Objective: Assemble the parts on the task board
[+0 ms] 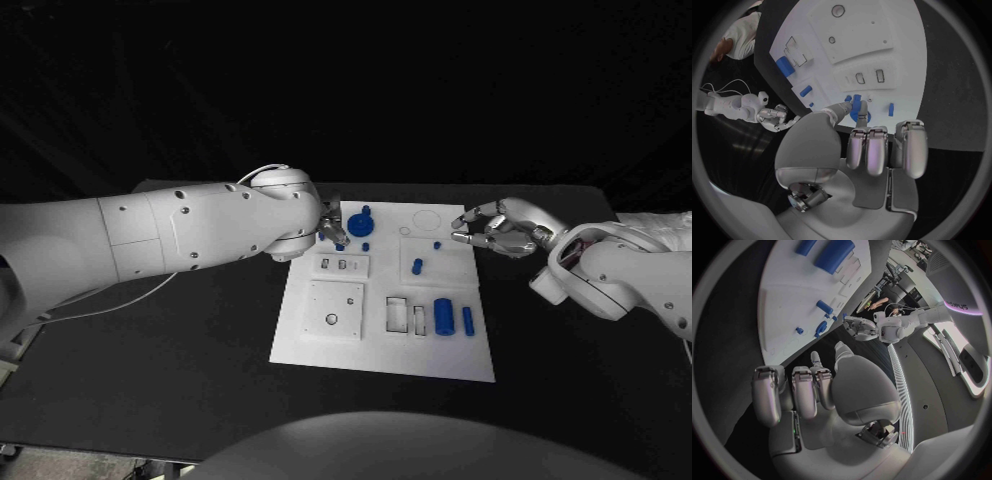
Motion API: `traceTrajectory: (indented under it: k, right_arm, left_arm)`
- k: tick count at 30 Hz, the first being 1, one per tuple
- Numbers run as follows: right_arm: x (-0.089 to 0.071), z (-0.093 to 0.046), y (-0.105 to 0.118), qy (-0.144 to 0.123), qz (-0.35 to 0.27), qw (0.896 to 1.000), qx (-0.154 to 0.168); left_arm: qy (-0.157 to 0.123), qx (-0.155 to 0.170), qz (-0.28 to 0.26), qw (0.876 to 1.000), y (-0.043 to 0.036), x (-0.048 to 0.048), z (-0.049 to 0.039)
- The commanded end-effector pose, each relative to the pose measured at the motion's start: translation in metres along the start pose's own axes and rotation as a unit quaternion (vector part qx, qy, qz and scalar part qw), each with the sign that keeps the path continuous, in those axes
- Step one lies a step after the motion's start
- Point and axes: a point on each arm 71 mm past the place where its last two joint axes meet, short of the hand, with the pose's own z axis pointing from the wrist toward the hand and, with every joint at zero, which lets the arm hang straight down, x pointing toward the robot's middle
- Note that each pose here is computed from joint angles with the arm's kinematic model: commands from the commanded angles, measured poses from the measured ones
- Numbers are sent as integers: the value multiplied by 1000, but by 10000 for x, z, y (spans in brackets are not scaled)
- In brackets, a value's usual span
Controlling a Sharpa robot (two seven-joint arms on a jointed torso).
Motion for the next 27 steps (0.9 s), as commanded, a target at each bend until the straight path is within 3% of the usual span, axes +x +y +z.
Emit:
traceTrajectory:
  k: [1, 6, 10, 17, 27]
  right_arm:
    - [29, -10, -23, 4, 3, 1000, 1]
    - [47, -17, -45, 2, 5, 1000, 2]
    - [51, -11, -39, -4, 6, 1000, 0]
    - [83, 4, 5, -6, 8, 1000, -9]
    - [136, -5, 38, -3, 13, 1000, -18]
  left_arm:
    - [-79, 20, -61, 995, -8, -71, -88]
    - [-115, 27, -105, 987, 66, -32, -216]
    - [-131, 26, -127, 983, 133, 9, -269]
    - [-140, 16, -147, 979, 268, 246, -276]
    - [-154, 29, -102, 982, 278, 471, -252]
